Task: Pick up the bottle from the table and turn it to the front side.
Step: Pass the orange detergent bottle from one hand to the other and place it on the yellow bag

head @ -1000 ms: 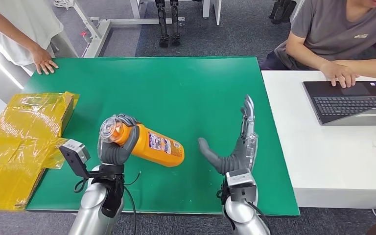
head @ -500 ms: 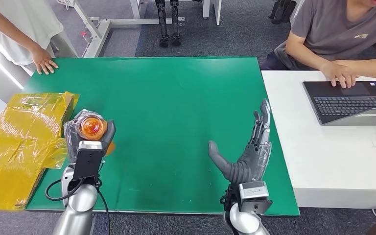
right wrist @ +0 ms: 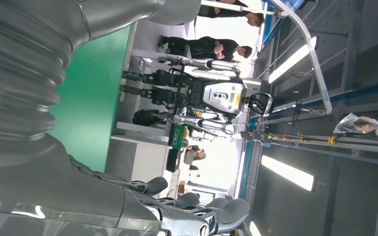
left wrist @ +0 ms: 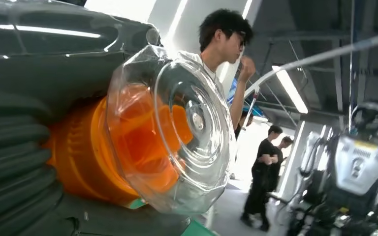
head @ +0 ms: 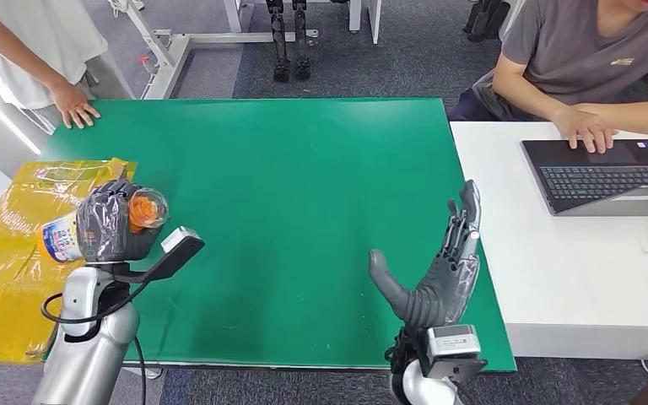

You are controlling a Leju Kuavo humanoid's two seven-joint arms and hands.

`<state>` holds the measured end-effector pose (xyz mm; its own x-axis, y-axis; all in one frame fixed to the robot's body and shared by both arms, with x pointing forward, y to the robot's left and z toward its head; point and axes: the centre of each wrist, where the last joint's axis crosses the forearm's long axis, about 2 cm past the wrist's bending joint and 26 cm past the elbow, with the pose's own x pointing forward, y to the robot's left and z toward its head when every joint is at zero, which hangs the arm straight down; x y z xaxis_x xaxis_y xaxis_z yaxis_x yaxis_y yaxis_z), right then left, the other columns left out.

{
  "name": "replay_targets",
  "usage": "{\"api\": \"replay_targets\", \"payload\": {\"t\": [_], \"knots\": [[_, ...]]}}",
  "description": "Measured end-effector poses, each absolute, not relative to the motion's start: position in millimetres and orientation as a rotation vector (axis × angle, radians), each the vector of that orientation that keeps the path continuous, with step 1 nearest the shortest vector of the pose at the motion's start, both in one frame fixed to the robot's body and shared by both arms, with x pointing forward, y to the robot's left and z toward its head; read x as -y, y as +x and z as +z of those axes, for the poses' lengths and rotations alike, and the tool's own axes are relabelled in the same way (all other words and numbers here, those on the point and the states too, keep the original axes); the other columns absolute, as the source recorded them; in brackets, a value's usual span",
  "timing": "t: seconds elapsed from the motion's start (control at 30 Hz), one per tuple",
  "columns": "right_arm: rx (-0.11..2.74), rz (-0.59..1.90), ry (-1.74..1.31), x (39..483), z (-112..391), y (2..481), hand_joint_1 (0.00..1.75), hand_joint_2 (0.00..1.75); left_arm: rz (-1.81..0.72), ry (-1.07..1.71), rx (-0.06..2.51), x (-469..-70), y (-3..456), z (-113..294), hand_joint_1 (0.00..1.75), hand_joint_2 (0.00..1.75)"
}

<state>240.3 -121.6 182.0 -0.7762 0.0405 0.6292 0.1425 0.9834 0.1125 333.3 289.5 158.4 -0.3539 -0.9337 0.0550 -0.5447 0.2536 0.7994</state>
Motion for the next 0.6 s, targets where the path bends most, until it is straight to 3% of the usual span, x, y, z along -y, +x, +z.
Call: {"api": "replay_targets", "payload": {"t": [0.3, 0.6], "knots": [[2.45, -0.221, -0.115, 124.1, 182.6, 238.1, 0.0, 1.75, -1.421, 1.243, 1.753, -321.4, 364.6, 128.3, 1.75, 1.75], [2.436, -0.234, -0.116, 128.4, 179.4, 229.9, 0.0, 1.75, -1.603, 1.153, 1.445, -375.4, 381.7, 107.2, 1.75, 1.75]]}}
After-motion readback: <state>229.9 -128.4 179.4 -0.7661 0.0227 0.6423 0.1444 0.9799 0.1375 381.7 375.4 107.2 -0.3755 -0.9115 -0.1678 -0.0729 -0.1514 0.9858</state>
